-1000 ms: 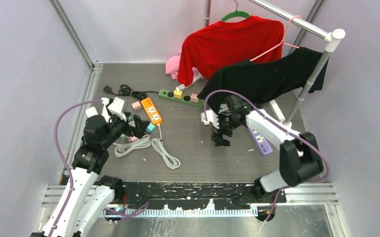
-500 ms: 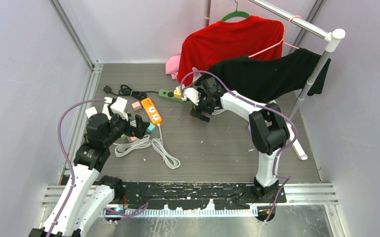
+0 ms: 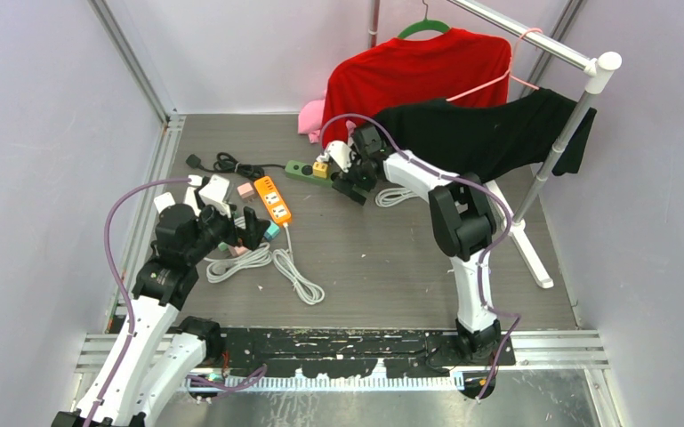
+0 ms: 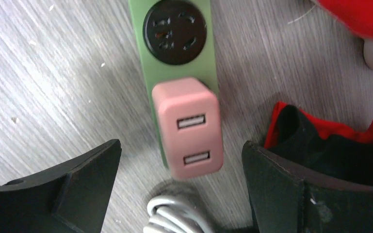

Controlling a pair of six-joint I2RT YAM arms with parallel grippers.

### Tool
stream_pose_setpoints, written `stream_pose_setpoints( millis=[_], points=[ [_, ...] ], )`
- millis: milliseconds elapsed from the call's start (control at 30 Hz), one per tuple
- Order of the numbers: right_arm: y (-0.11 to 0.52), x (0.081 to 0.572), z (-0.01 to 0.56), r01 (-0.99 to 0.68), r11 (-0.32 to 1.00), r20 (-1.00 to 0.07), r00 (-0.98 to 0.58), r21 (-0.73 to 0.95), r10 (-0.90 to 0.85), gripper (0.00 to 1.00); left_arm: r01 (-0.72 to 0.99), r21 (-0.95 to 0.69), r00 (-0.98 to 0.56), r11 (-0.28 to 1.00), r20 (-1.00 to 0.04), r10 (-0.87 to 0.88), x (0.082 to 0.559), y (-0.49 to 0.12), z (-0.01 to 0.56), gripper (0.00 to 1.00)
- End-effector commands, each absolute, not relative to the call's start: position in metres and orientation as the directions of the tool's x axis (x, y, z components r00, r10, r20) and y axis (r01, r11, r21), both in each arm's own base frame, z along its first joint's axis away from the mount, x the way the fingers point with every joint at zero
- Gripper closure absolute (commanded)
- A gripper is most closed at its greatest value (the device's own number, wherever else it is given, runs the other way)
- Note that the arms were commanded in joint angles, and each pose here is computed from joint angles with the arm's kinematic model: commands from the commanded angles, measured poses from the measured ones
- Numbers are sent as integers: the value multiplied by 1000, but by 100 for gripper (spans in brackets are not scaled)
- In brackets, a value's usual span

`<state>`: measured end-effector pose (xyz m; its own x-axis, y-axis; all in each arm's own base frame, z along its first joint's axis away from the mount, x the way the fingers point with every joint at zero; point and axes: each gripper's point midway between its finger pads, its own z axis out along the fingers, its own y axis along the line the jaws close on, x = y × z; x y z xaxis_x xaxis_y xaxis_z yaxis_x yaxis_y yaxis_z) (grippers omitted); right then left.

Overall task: Pull the plug off the socket
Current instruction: Move the socket to the center of the board.

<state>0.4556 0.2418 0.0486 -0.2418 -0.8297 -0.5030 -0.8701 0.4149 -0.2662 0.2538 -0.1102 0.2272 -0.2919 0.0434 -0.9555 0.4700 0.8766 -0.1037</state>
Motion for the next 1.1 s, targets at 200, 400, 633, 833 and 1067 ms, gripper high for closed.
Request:
stream_pose_setpoints(
  millis=[200,400,633,833,1067],
  points=[
    [268,471,57,-890,433,-566,-284,-144,-774,10,491,-88,-244,867,-969,39,255,-114,240,3],
    [272,460,49,-911,404,-562,-290,-88,-775,31,492,-87,-243,866,-969,40,255,-114,241,2],
    [266,448,55,-901,426,-561,-312,-81,-767,68,492,-87,-245,866,-969,42,255,-114,240,3],
    [263,427,80,-884,464,-618,-332,-61,-713,86,491,-86,-244,867,-969,42,255,-113,239,3],
    [251,383,105,-873,489,-657,-365,-6,-660,99,488,-86,-247,869,-968,42,255,-113,239,3]
  ],
)
